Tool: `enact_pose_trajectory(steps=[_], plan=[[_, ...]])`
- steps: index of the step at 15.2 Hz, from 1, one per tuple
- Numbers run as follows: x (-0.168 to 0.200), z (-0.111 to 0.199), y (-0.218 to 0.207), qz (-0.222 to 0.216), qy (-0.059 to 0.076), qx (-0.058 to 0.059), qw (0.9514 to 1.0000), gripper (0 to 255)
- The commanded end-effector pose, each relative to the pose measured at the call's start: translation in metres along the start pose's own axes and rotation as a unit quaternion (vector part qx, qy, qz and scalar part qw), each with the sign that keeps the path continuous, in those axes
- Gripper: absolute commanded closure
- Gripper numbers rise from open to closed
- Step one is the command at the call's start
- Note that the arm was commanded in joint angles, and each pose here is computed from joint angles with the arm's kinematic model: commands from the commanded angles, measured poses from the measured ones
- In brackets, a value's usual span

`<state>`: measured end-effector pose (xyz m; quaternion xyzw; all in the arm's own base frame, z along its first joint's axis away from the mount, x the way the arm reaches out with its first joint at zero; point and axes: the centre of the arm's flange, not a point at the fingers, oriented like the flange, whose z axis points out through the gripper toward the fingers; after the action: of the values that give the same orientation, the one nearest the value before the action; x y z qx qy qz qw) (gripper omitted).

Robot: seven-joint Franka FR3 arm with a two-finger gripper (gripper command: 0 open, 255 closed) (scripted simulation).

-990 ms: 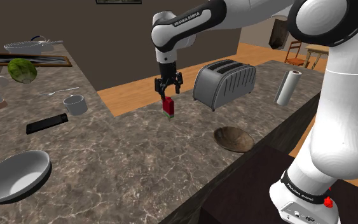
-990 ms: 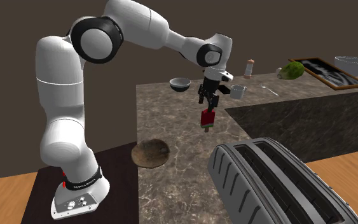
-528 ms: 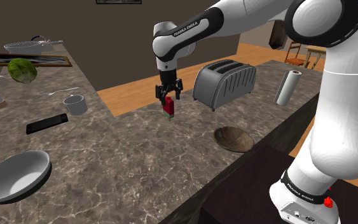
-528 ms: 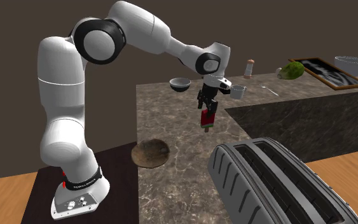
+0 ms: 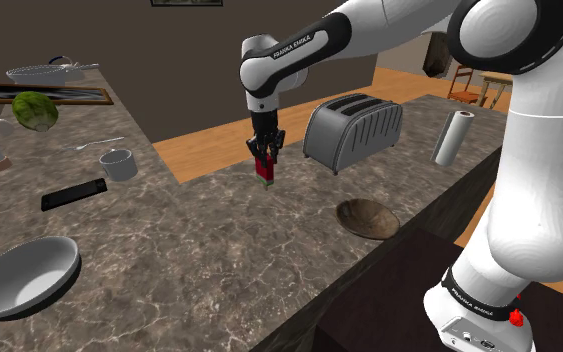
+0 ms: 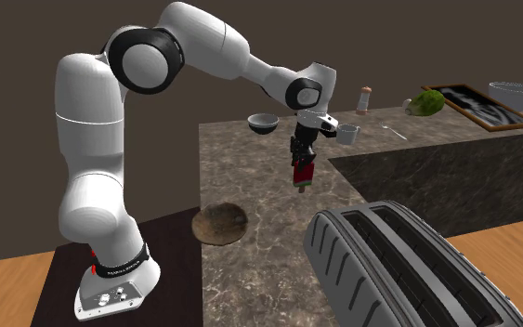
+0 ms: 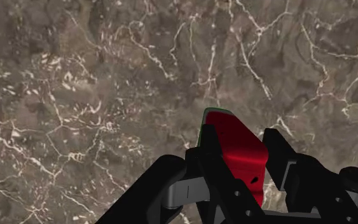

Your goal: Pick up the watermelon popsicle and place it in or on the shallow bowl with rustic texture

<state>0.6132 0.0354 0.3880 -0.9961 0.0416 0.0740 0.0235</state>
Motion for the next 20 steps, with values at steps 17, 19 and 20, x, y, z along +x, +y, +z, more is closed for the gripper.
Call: enact_pose_trajectory(steps=[17,19,20], plan=[[-0.007,-0.047,-0.002,0.000,0.000,0.000,1.0000,255],[-0.009,-0.057,-0.002,0.000,0.000,0.000,1.0000,255],[-0.009,-0.063,-0.003,0.000,0.000,0.000,1.0000,255]])
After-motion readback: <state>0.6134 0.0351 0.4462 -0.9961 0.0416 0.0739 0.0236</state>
